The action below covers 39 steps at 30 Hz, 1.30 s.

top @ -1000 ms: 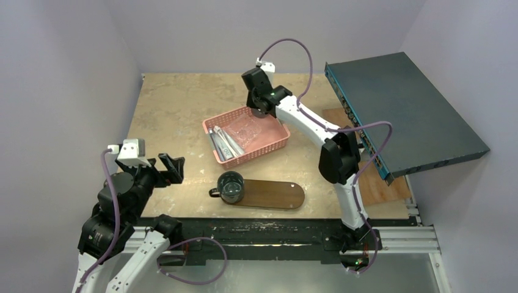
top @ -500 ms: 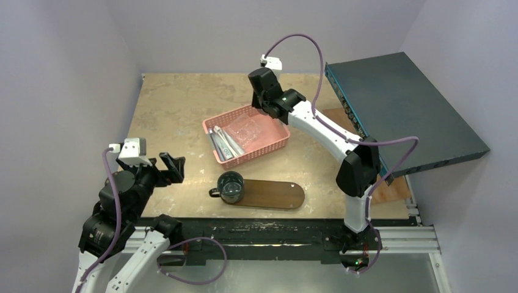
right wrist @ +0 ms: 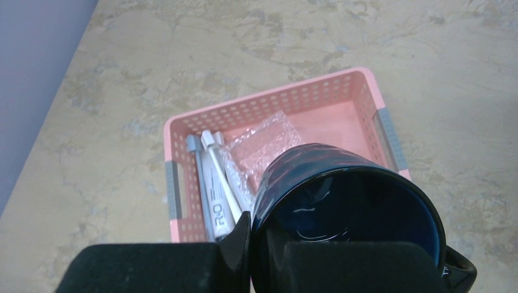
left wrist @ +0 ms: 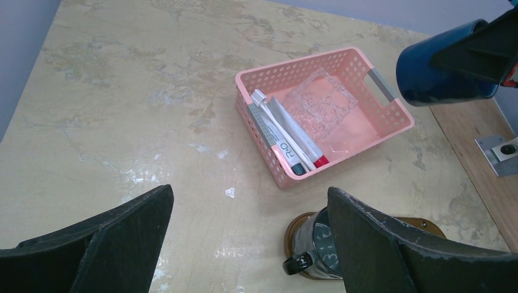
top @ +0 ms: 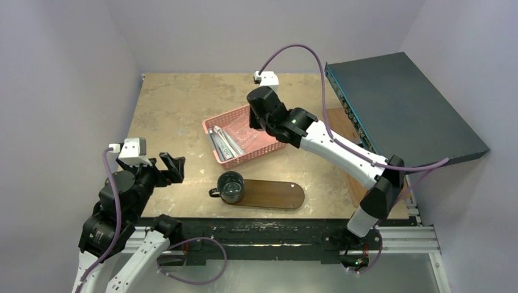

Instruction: Prepare toiletry sets of a toothbrush and toothpaste on the tray

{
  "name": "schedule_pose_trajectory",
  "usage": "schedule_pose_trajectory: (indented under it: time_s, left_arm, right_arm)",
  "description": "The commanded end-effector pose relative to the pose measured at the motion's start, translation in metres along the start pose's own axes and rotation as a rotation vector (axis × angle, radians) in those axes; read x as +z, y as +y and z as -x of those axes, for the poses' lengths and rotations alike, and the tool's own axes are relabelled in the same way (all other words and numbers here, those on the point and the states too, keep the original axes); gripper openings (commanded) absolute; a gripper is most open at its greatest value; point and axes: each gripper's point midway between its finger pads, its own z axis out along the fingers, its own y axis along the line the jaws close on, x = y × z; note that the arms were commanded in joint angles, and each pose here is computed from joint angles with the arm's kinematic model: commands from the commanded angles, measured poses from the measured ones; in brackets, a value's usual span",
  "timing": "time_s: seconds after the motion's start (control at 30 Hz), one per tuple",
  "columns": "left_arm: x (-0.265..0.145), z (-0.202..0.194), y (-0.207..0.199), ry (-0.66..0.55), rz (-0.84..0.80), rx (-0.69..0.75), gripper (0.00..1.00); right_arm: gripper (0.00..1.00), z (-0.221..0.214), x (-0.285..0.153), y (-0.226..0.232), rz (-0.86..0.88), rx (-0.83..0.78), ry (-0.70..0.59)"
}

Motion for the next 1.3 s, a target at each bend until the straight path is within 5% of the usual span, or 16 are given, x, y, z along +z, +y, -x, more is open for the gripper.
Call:
schedule_pose_trajectory:
  time_s: [0.0, 1.27]
  left_arm:
    - [0.004, 0.006, -0.001, -0.022, 0.006, -0.001, 0.96]
    - [0.01, 0.001, -0.002, 0.011, 0.011, 0.008, 0.96]
  right_arm:
    - [0.0, 0.012, -0.029, -0.001, 0.027, -0.002, -0.057]
    - [0.0, -0.181, -0.103, -0.027, 0.089, -0.317, 0.386]
